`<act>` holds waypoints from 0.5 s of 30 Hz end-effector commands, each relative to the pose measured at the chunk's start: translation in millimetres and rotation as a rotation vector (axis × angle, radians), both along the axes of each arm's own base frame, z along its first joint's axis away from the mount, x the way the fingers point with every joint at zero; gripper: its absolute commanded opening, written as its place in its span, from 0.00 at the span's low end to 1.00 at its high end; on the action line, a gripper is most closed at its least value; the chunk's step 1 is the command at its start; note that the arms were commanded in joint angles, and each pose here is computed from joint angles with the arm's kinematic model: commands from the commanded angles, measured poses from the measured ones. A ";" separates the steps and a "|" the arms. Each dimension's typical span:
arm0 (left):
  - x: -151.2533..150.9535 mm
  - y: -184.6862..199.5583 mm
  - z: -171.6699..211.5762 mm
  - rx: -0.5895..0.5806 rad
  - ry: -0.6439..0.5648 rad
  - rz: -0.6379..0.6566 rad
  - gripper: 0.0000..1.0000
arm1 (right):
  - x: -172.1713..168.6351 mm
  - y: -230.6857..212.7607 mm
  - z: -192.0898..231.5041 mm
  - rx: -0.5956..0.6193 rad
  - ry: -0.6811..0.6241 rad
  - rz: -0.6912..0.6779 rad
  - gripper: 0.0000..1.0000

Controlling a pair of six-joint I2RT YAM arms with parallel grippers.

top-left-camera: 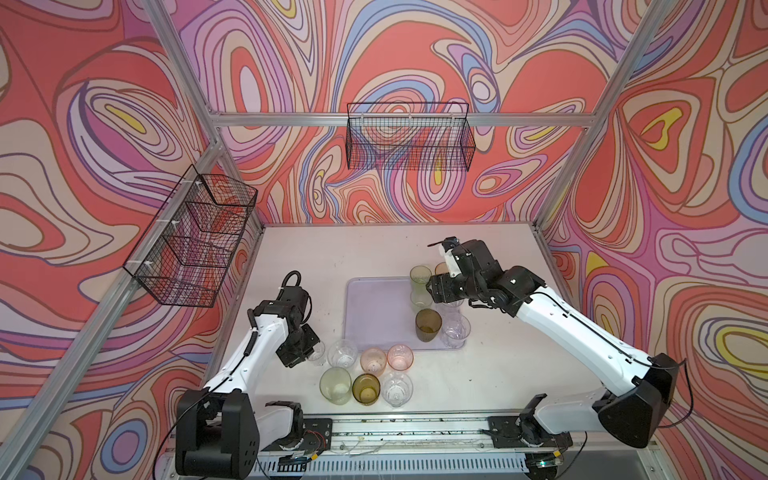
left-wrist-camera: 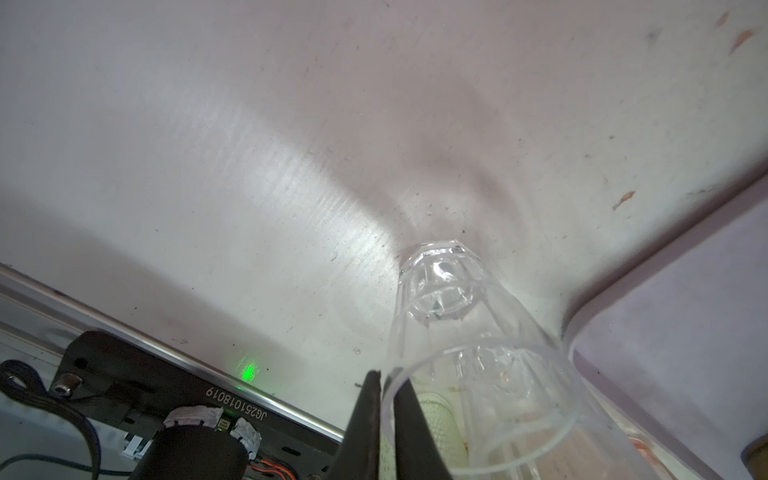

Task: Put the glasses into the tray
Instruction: 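Lift the clear faceted glass with the left gripper toward the tray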

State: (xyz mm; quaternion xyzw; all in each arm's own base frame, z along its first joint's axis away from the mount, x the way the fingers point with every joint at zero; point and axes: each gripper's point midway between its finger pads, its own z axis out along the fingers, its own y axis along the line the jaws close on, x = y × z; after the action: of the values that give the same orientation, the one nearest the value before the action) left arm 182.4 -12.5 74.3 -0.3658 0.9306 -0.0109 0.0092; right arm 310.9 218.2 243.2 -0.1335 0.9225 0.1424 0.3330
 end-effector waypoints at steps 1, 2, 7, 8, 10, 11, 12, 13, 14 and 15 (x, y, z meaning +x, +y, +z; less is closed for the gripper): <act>4.2 7.6 10.8 0.032 0.000 -0.009 0.09 | 1.3 -0.3 0.6 -0.004 0.003 0.004 0.84; 5.6 8.6 13.7 0.037 -0.002 -0.014 0.09 | 1.0 -0.5 1.1 -0.003 0.002 0.005 0.84; 13.8 13.9 28.4 0.067 -0.021 -0.043 0.03 | 1.1 -0.5 3.1 0.001 -0.002 0.003 0.84; 15.7 14.0 31.0 0.068 -0.025 -0.048 0.03 | 0.7 -0.3 2.8 0.001 -0.001 0.004 0.84; 19.2 13.9 35.3 0.068 -0.036 -0.058 0.00 | 0.5 0.2 2.7 0.003 0.000 0.006 0.84; 21.1 13.9 37.4 0.068 -0.041 -0.064 0.00 | 0.9 0.0 3.1 0.004 -0.002 0.005 0.84; 22.4 14.2 39.1 0.070 -0.043 -0.068 0.00 | 0.8 0.0 2.8 0.003 -0.001 0.006 0.84; 24.6 13.9 41.2 0.069 -0.049 -0.073 0.00 | 1.0 0.3 3.6 0.006 -0.002 0.004 0.84; 26.6 13.5 43.1 0.067 -0.053 -0.081 0.00 | 1.1 0.2 3.2 0.005 -0.001 0.004 0.84; 28.9 13.3 45.7 0.067 -0.059 -0.086 0.00 | 1.1 0.7 4.4 0.008 -0.003 0.006 0.84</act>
State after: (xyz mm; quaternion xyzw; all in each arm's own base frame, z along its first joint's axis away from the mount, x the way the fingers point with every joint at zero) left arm 214.0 -4.3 112.8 -0.3330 0.9413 -0.0054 0.0556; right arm 310.7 218.5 243.2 -0.1337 0.9225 0.1430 0.3326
